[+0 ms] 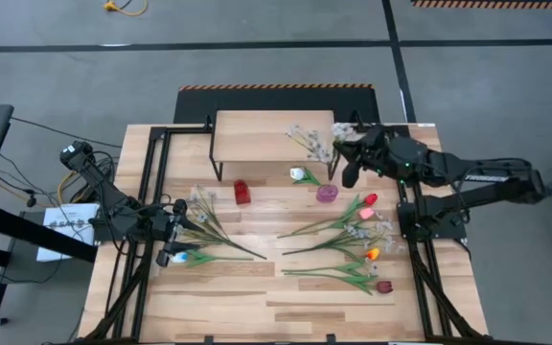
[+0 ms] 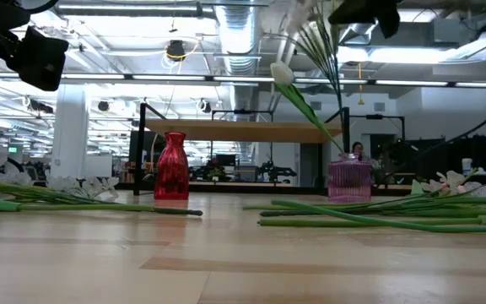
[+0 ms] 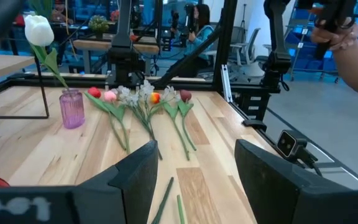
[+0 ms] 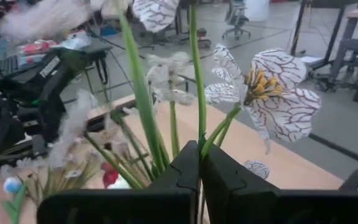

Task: Pick and place flowers into a vace then onto a shelf
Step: Put the bottom white flowers into the pink vase

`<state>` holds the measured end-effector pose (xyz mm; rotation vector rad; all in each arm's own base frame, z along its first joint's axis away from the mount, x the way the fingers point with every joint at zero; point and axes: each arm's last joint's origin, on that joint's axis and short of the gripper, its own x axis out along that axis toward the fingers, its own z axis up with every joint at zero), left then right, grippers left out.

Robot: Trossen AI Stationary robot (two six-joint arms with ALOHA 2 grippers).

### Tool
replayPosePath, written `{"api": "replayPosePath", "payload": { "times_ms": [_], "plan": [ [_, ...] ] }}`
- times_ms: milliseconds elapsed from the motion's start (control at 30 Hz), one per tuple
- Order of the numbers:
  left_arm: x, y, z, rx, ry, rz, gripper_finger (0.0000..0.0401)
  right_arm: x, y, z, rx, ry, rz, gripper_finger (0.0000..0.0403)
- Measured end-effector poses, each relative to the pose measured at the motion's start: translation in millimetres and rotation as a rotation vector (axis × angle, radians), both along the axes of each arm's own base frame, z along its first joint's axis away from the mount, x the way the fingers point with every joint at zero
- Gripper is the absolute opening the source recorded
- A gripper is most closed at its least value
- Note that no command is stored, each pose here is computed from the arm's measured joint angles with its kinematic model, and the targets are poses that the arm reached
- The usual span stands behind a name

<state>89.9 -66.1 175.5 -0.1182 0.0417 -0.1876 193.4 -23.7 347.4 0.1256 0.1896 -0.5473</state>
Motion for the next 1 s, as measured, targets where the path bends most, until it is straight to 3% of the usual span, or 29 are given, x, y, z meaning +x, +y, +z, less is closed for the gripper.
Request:
{"api": "replayPosePath", "payload": {
  "times_ms": [733,1000],
  "plan": [
    [0.0,0.0,0.0,0.000,0.000,0.001,0.0204,-3.4,32.6,-12.6,0.030,0.071,-0.062,0.0000],
    [0.0,0.1,0.0,0.000,0.000,0.001,0.0204,5.5,33.6,-48.7,0.072,0.134,-0.151,0.0000]
  ]
}}
